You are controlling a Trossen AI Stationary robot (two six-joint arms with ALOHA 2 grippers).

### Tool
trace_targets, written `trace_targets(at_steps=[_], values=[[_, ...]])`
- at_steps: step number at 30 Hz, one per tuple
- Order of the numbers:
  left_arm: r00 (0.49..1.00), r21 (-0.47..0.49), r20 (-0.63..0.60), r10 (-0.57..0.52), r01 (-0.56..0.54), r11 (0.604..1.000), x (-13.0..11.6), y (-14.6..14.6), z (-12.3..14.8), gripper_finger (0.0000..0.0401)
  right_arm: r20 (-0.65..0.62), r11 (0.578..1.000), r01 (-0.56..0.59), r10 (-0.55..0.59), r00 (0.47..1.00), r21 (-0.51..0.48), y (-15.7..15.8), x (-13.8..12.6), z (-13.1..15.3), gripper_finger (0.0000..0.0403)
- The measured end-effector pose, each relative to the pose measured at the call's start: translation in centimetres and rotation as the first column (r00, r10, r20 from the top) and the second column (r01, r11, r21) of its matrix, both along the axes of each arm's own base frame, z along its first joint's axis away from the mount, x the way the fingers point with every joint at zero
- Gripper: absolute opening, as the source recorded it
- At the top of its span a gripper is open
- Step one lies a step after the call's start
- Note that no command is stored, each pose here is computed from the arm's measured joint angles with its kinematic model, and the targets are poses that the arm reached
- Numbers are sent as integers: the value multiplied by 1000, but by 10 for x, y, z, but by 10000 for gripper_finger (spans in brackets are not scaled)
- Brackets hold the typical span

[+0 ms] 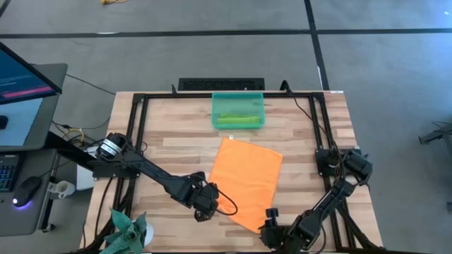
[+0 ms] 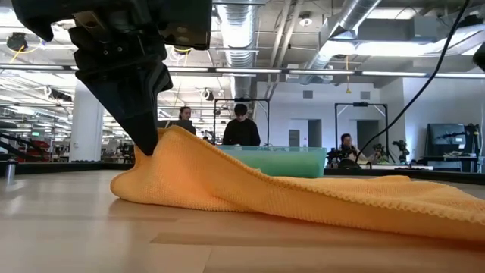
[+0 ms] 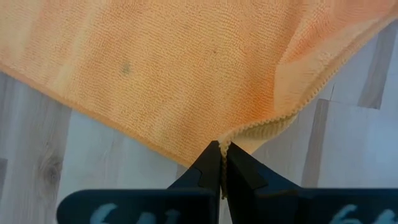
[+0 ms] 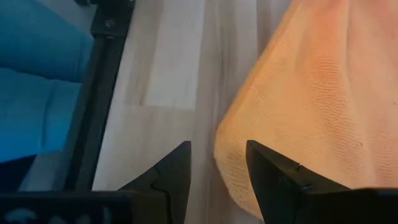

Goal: Roll microfiber towels into tight, uniform cylinder then place into a basket
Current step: Fold the yellow microfiber towel

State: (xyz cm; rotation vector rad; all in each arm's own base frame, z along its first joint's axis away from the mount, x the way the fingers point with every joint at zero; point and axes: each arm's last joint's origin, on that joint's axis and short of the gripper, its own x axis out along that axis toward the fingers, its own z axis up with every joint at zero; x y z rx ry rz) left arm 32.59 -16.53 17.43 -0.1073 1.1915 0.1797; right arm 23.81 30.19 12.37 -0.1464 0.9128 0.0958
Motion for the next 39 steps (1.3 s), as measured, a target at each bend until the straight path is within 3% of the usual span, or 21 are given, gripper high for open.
trace_targets(at_steps=[8, 12, 21, 27, 39], values=[[1000, 12, 3, -11, 11, 1000, 0, 0, 0, 0, -76, 993, 108, -111, 991, -36, -15, 5, -8, 173], [1000, 25, 4, -27, 27, 999, 0, 0, 0, 0, -94, 994, 104, -106, 990, -29, -17, 7, -8, 154], [992, 117, 21, -123, 120, 986, -7, -12, 1, 0, -105, 995, 92, -94, 990, -23, -17, 7, -7, 12], [989, 187, 50, -141, 129, 974, -13, -22, 1, 0, -116, 996, 79, -82, 990, -31, -12, 8, 1, 23], [988, 385, 73, -137, 99, 918, -34, -41, 9, 0, -50, 995, 38, -42, 998, -95, 5, 22, 70, 11]])
